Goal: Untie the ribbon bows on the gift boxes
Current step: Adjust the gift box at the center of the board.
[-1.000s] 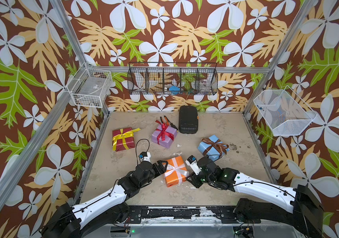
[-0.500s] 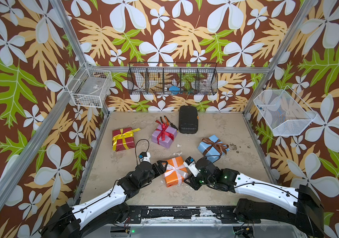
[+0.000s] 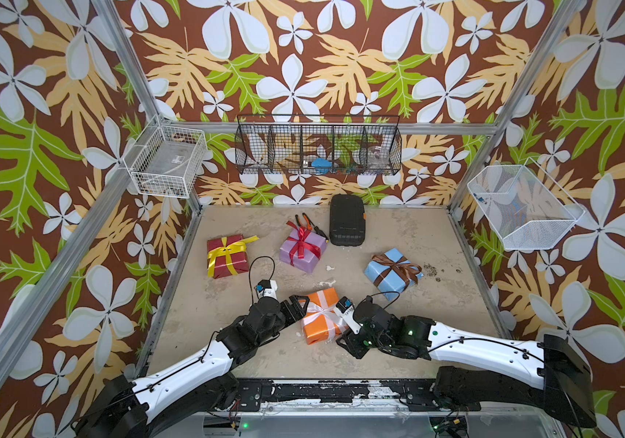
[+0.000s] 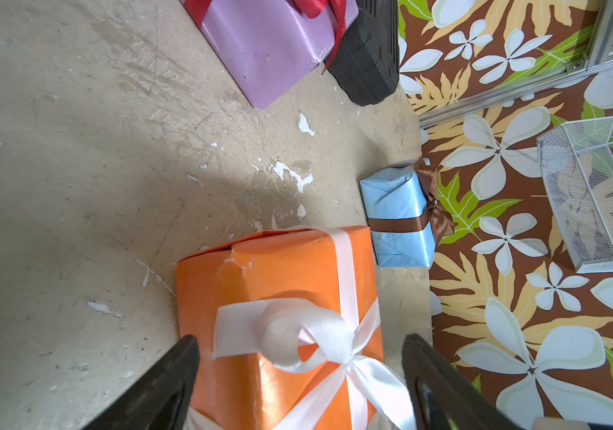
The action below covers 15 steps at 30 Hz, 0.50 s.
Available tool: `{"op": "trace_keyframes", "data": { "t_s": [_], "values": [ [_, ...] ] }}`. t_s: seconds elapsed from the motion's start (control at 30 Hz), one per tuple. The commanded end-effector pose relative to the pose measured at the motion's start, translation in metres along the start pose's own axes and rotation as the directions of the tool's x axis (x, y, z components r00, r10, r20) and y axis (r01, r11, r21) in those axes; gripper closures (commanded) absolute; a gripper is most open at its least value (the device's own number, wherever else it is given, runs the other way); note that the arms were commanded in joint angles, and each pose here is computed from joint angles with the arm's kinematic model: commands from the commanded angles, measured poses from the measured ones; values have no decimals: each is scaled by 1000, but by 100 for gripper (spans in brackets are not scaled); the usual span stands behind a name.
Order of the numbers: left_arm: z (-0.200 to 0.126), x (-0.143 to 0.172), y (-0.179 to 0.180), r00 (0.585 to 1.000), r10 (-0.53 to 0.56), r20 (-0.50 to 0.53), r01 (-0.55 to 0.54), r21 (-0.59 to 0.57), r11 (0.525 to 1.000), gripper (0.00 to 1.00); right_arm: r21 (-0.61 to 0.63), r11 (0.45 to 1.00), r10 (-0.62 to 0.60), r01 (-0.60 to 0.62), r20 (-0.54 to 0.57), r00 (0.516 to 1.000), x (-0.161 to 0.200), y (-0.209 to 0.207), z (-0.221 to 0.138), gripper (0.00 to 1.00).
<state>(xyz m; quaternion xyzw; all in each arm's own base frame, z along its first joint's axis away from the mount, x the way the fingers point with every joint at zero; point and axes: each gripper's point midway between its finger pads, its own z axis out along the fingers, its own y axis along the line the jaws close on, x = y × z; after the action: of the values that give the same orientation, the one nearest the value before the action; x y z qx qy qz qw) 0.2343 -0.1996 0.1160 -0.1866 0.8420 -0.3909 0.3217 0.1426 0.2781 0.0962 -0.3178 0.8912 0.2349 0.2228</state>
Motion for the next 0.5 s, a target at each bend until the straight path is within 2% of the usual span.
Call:
{"op": "trace_keyframes", "data": {
  "t_s": [0.0,0.17,0.47],
  "values": [
    [-1,-1,-6,1000,1,5,-2,29,1000,12,29,1000,-5,3,53,999,-15,-1,-1,59],
    [-4,-2,-2,1000,-14,15,14,32,999,12,61,998,-33,28,86,996,-27,-3,3,60],
    [-10,-3,2,999,-27,33,26,37,999,12,195,978,-92,78,65,994,-33,-22,12,61]
  ]
}}
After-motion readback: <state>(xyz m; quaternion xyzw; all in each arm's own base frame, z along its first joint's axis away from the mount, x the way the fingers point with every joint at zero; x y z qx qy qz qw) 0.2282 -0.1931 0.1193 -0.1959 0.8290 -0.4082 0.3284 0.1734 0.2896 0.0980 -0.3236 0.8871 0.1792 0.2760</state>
